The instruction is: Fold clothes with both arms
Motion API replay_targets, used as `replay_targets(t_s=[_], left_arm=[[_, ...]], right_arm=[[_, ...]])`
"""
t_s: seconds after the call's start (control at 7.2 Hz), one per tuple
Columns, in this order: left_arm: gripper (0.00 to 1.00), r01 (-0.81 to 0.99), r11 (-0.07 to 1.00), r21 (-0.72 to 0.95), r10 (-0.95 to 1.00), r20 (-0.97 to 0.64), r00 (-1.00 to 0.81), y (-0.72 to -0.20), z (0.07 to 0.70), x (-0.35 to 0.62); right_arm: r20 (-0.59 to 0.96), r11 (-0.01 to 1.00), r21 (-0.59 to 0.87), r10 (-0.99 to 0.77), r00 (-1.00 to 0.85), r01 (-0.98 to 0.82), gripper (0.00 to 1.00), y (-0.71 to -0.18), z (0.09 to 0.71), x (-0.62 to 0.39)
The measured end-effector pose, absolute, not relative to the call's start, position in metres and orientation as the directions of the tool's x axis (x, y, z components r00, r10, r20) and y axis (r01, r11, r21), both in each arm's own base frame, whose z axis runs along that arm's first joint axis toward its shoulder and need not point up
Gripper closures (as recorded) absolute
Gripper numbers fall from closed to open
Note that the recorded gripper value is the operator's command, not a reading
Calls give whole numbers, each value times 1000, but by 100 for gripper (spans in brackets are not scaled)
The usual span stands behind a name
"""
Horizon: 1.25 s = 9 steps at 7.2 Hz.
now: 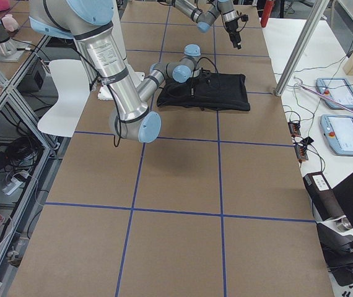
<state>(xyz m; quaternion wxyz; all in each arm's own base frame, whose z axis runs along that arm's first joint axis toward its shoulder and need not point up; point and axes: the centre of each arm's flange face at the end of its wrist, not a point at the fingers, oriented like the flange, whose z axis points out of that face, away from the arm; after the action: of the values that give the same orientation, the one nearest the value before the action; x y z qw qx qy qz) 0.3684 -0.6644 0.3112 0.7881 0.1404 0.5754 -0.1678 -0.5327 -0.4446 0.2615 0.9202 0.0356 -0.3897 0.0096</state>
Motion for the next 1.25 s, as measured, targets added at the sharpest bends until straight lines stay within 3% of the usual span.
replay_targets(t_s=[0.42,0.83,1.25], left_arm=[[0,426,904,28,-104,-953,284,-665,312,368],[0,425,905,28,-104,-953,284,-665,312,369],[0,425,905,27,-105,-953,284,-665,312,369]], right_arm=[[731,997,67,-18,682,-45,58,-442,251,-529],[713,996,66,-12,702,-51,58,-446,259,-539],[702,997,62,-7,712,-52,65,-456,254,-555]])
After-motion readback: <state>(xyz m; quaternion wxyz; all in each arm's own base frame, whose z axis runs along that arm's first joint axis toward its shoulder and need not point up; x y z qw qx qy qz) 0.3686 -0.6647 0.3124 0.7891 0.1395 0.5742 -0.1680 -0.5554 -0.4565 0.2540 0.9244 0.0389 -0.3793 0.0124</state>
